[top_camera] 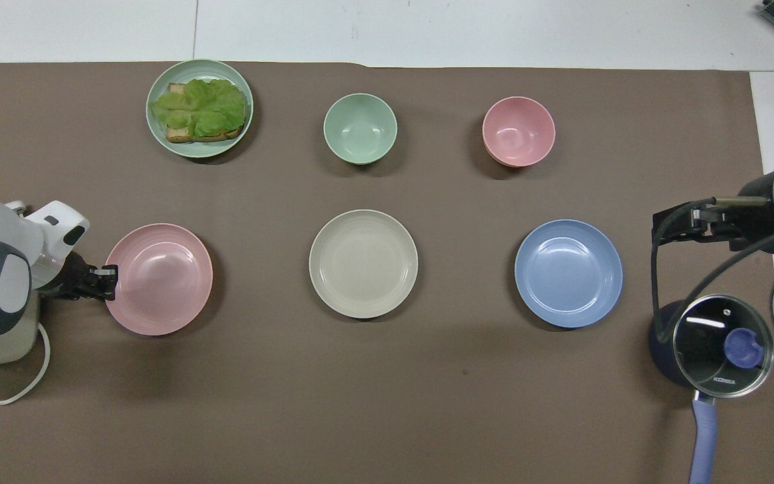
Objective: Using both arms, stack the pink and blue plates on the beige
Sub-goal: 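Grasp the pink plate's rim with the left gripper, then carry the pink plate onto the beige plate with the left gripper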
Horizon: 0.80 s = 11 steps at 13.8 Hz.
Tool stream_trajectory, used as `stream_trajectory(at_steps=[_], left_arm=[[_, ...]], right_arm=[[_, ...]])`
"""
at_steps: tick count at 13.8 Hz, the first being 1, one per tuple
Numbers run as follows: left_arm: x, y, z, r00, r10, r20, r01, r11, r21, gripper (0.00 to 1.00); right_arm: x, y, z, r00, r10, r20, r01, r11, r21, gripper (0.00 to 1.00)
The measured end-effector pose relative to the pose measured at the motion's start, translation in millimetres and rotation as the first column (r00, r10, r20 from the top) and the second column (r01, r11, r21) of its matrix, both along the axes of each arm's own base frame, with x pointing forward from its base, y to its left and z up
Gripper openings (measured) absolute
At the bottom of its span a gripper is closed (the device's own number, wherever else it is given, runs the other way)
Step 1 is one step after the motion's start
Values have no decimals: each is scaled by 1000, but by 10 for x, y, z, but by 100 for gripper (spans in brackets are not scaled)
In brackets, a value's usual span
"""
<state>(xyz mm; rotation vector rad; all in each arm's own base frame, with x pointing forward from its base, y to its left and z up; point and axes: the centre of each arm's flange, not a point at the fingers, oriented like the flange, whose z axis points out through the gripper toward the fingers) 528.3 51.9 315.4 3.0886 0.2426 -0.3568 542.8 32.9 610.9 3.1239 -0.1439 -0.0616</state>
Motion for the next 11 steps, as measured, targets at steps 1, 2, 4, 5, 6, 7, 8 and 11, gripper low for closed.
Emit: stream_trajectory(at_steps=[1,2,4,5,6,7,8,11], left_arm=[[-6,0,25,1000,0,-4,0,1000,0,8],[-7,2,60,1000,-1,-17,1,1000,-2,8],[28,-5,202,999,-2,-53,1,1000,-13,7],[67,-18,313,998,2,-65,-4,1000,-27,6],[107,-34,428,997,6,-71,-9,999,-41,5],[141,-57,527,997,12,-73,-16,998,-58,5],[173,-89,623,997,17,-76,-23,997,-80,5],[228,-235,804,997,20,-79,-31,990,-137,5]], right_arm=[[0,0,0,1000,0,0,0,1000,0,100],[0,0,0,1000,0,0,0,1000,0,100],[0,0,0,1000,0,0,0,1000,0,100],[0,0,0,1000,0,0,0,1000,0,100],[0,0,0,1000,0,0,0,1000,0,100],[0,-1,0,1000,0,0,0,1000,0,100],[0,-3,0,1000,-1,0,1,1000,0,100],[1,-22,0,1000,-4,0,4,1000,0,100]])
